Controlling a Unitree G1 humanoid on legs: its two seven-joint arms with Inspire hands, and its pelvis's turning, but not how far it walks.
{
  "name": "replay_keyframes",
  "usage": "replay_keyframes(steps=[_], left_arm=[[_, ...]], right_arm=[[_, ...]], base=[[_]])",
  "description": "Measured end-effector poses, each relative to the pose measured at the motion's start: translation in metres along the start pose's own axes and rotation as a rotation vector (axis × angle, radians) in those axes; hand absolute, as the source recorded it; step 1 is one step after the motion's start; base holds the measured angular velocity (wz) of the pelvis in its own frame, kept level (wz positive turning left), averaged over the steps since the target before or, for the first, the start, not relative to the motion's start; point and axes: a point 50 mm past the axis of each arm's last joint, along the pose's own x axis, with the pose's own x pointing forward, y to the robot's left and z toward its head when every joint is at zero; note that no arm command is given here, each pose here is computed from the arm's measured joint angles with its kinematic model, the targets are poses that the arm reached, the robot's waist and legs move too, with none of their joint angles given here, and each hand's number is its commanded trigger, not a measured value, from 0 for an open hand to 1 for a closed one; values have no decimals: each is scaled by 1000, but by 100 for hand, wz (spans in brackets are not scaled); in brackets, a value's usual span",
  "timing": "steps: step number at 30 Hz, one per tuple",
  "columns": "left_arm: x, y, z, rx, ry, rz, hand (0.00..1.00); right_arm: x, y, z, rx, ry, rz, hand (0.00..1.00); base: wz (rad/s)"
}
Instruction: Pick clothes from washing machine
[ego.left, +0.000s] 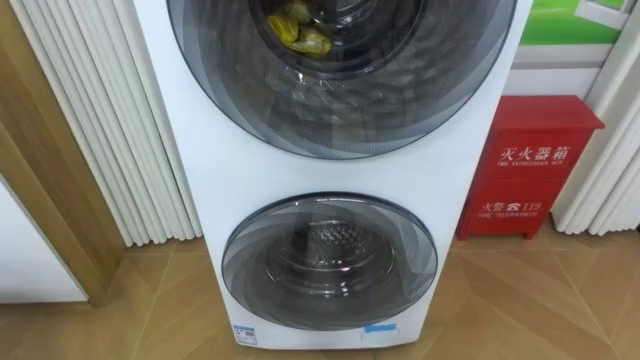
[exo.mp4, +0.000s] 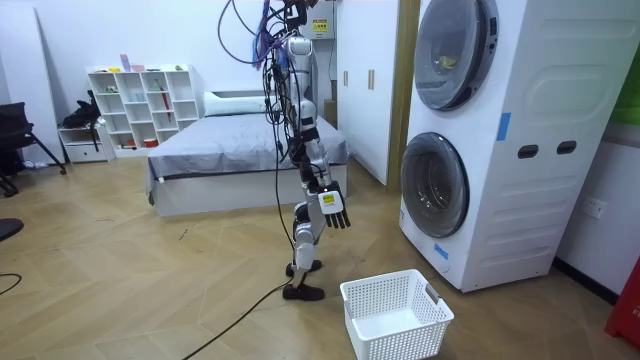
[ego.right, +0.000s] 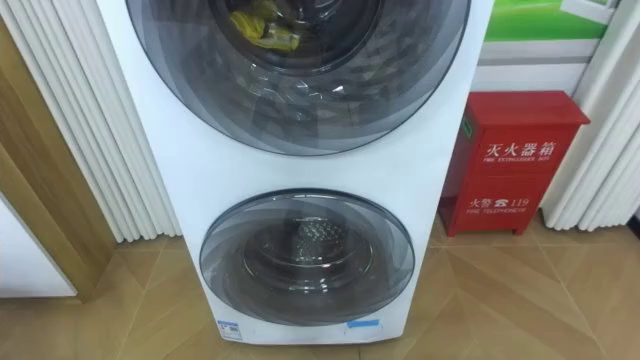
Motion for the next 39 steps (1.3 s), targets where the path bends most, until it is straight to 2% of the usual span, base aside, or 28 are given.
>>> replay_keyframes(steps=[15, 19, 21, 26, 27, 29, 32, 39], left_arm=[[-1, 1, -4, -4, 16, 1, 0], [0, 1, -1, -3, 6, -12, 0], [0, 3, -3, -9, 10, -17, 0], [1, 13, 2, -20, -2, -11, 0], [1, 15, 2, -18, -2, -8, 0], [1, 19, -3, -15, 13, 3, 0], [0, 23, -7, 0, 34, 13, 0], [0, 32, -5, 82, 65, 36, 0]], right_arm=[[0, 0, -2, 22, 22, 0, 0], [1, 4, 9, 23, 5, -4, 0], [1, 7, 27, 37, -50, -4, 0], [-16, 21, 135, 70, -413, 11, 0], [-20, 23, 146, 66, -448, 10, 0], [-41, 32, 189, 59, -616, 25, 0], [-65, 37, 231, 59, -763, 27, 0], [-127, 59, 306, 65, -1038, 57, 0]], base=[[0], [0], [-3], [-2], [0], [0], [7], [2]])
